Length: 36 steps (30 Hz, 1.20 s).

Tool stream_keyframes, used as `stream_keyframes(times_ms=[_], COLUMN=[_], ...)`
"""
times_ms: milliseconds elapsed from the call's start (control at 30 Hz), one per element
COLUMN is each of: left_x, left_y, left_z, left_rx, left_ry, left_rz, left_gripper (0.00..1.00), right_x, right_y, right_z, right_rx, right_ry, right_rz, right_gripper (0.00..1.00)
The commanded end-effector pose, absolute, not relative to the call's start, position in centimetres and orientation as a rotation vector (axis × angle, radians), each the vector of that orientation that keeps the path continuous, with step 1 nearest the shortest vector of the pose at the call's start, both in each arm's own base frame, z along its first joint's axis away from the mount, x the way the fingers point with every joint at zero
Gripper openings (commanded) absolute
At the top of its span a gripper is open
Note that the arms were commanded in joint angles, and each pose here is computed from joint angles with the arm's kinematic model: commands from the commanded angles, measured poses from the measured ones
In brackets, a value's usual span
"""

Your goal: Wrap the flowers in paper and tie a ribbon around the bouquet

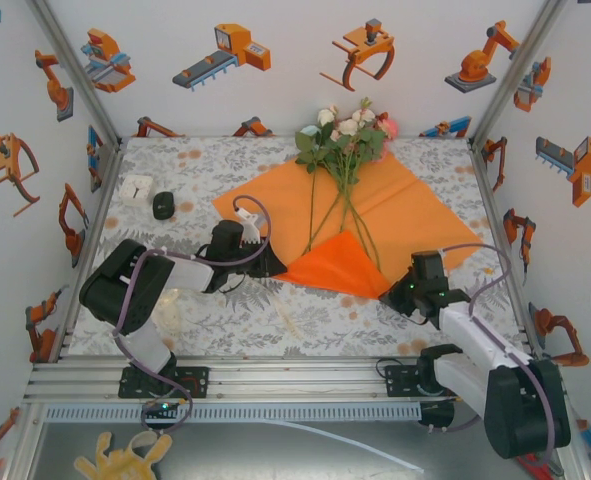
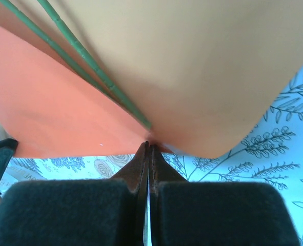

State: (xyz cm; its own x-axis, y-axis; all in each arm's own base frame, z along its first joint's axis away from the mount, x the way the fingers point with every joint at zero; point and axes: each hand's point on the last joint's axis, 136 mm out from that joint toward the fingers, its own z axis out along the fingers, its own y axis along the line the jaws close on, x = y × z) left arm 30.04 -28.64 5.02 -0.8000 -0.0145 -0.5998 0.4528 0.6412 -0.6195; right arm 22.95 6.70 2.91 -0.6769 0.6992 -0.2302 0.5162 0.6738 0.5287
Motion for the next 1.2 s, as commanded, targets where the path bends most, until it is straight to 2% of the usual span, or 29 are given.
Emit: stream_keyframes(times_ms=[0,133,367,567,700,833,933,1167], left_x=[28.9,28.9,28.8,28.8,28.8,29.1,29.6,30.5], left_y=[-27.1,-27.1,-26.5,-26.9,-27.1,-27.4,-27.5,-26.2], left_z=[2.0,2.2,2.5,2.4,2.7,5.1,7.3,11.9], left_rx=[0.298,0.307,0.32,0.314,0.307,0.318,0.333,0.303], left_ry=[2.399,2.396,2.395,2.391,2.377,2.33,2.291,2.233], left_rz=[-1.021,-1.014,-0.963,-0.998,-1.02,-1.036,-1.019,-0.914], left_gripper=[0.29,0.29,0.29,0.29,0.3,0.36,0.46,0.62], right_x=[22.7,21.5,21.9,20.7,21.1,23.4,24.6,26.3], right_y=[5.5,4.5,2.8,2.7,2.9,4.4,5.6,8.6], right_z=[3.2,1.6,3.8,1.8,2.7,6.7,8.9,13.4], right_rx=[0.979,1.07,1.032,1.071,1.047,0.94,0.883,0.749], right_ry=[2.455,2.485,2.448,2.502,2.483,2.424,2.389,2.323], right_rz=[0.526,0.467,0.408,0.398,0.424,0.557,0.661,0.769], right_gripper=[0.0,0.01,0.01,0.01,0.01,0.02,0.06,0.13])
